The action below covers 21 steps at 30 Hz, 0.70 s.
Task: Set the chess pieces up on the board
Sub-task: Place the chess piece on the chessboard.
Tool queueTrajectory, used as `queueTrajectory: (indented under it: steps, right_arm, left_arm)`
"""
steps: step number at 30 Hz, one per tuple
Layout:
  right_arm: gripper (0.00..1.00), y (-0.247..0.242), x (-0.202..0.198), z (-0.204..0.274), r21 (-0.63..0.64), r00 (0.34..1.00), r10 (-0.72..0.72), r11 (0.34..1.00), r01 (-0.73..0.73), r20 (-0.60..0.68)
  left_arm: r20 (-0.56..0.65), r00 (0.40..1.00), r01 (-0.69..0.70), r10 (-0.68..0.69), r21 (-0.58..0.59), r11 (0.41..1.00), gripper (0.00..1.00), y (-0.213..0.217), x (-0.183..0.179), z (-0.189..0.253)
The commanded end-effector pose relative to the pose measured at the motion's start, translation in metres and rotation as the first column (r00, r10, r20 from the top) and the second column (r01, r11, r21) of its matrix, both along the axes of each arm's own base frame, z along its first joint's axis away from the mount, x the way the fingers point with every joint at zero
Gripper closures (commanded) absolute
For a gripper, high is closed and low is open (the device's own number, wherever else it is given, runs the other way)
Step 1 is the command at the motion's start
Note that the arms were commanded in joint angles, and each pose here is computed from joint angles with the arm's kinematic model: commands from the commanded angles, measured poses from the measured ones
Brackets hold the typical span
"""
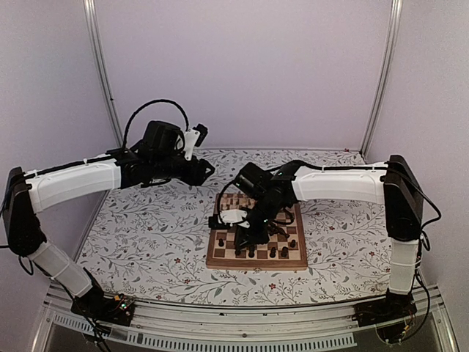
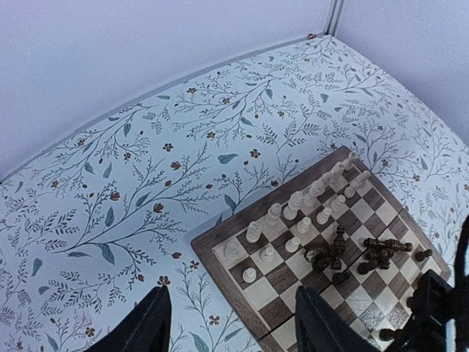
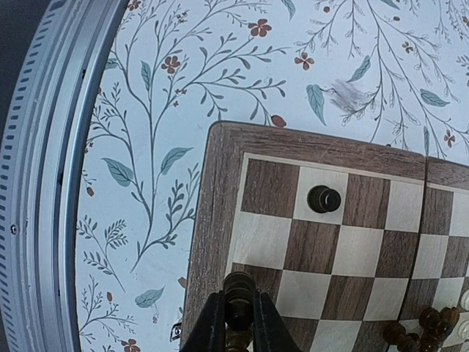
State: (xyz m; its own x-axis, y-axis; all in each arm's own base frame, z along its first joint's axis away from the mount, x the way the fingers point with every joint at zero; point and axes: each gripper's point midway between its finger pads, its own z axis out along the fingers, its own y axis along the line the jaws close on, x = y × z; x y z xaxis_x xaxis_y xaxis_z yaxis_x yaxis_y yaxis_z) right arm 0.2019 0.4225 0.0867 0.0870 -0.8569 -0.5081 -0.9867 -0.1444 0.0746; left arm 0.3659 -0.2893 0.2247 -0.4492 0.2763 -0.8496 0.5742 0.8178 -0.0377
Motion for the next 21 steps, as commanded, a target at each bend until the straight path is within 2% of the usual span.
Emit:
queueTrajectory:
  steps: [1,21]
  right_arm:
    - [0.88,0.0,0.004,-0.006,-0.026,1.0,-0.004,1.0,0.005,0.011]
    - [0.8,0.0,0.004,-0.012,-0.041,1.0,-0.008,0.999,0.008,0.003]
  left_arm:
    - [0.046,0.999,-0.006,0.007,-0.023,1.0,0.4,0.005,0.003,0.023]
    - [0.038,0.999,0.007,-0.006,-0.022,1.0,0.4,0.002,0.002,0.02]
